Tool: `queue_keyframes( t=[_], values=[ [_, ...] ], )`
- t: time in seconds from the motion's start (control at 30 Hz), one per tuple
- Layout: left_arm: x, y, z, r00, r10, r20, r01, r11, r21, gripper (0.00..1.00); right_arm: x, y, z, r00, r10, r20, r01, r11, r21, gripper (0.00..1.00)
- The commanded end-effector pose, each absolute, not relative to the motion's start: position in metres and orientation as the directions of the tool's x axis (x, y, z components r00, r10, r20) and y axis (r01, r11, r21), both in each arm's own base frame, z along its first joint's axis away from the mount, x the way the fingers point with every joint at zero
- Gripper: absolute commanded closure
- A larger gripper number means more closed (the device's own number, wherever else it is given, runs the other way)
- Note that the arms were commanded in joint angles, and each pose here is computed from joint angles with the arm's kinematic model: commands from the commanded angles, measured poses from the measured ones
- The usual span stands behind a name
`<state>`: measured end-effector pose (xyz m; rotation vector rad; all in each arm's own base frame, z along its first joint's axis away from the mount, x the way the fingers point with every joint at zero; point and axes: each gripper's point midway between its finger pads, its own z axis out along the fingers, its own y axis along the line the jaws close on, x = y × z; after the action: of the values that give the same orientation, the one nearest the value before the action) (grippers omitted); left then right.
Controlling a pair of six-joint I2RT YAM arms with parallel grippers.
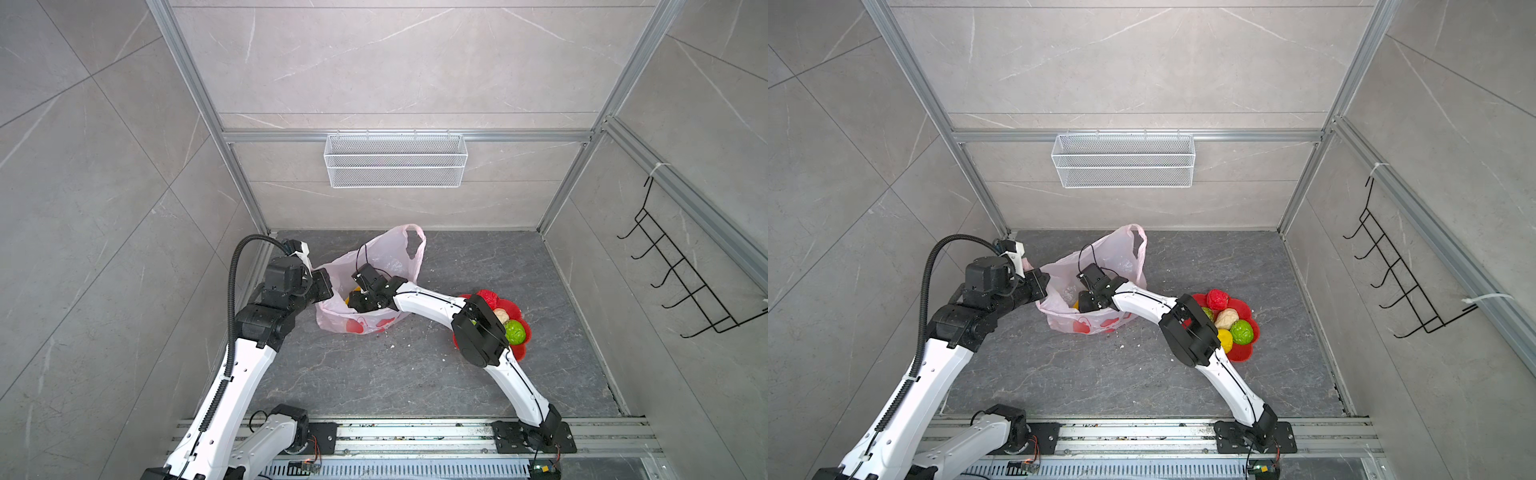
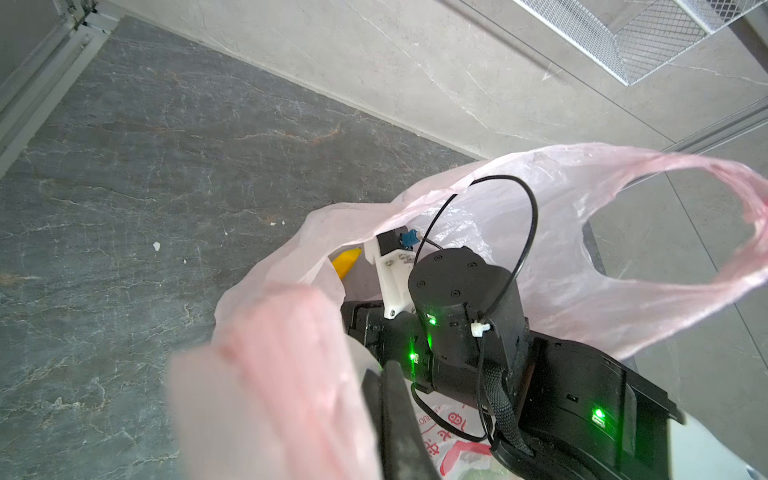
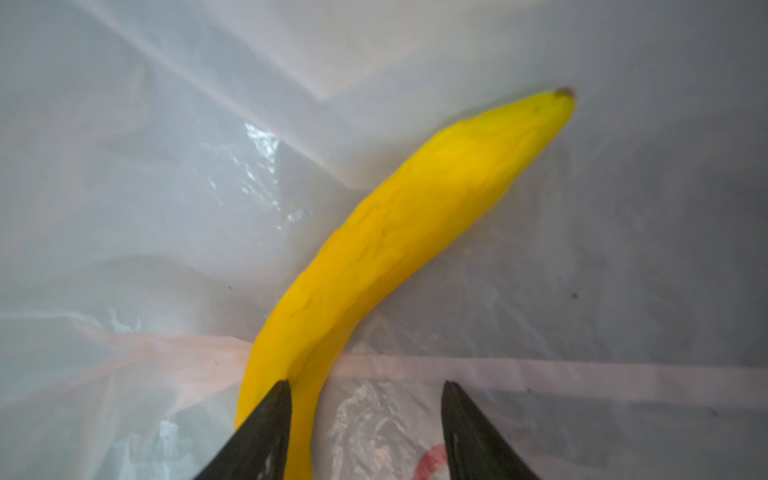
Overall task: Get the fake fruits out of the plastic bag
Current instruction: 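Close the right gripper on the banana while the left pulls the bag edge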
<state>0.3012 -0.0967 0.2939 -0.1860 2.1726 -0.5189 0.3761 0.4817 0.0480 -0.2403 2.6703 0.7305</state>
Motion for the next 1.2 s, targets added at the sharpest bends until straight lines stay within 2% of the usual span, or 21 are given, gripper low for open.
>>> queue_keyframes(
  t=[0.0,0.23,0.47,0.7,0.73,1.17],
  values=[
    [0.289,-0.100,0.284,-0.640,-0.313,-0.702,0.062,0.889,-0.453,1.00,0.379,0.488,0.082,-0.912,-0.027,-0.410,-0.253,0.823,0.509,0.39],
    [0.272,-0.112,0.260,-0.672,-0.369,-0.642,0.078,0.827,-0.557,1.00,0.380,0.497,0.082,-0.922,-0.014,-0.386,-0.232,0.819,0.524,0.36],
    [0.261,-0.117,0.250,-0.662,-0.413,-0.626,0.100,0.779,-0.620,1.00,0.370,0.502,0.072,-0.930,-0.075,-0.360,-0.239,0.867,0.438,0.36],
    [0.251,-0.119,0.255,-0.650,-0.421,-0.632,0.132,0.758,-0.639,1.00,0.364,0.504,0.075,-0.925,-0.084,-0.371,-0.231,0.898,0.374,0.36],
    [0.250,-0.119,0.255,-0.651,-0.420,-0.632,0.134,0.756,-0.640,1.00,0.363,0.504,0.061,-0.930,-0.091,-0.356,-0.226,0.905,0.359,0.36],
    [0.240,-0.122,0.249,-0.658,-0.426,-0.621,0.153,0.732,-0.664,1.00,0.357,0.523,0.047,-0.936,-0.119,-0.332,-0.247,0.893,0.375,0.36]
  ],
)
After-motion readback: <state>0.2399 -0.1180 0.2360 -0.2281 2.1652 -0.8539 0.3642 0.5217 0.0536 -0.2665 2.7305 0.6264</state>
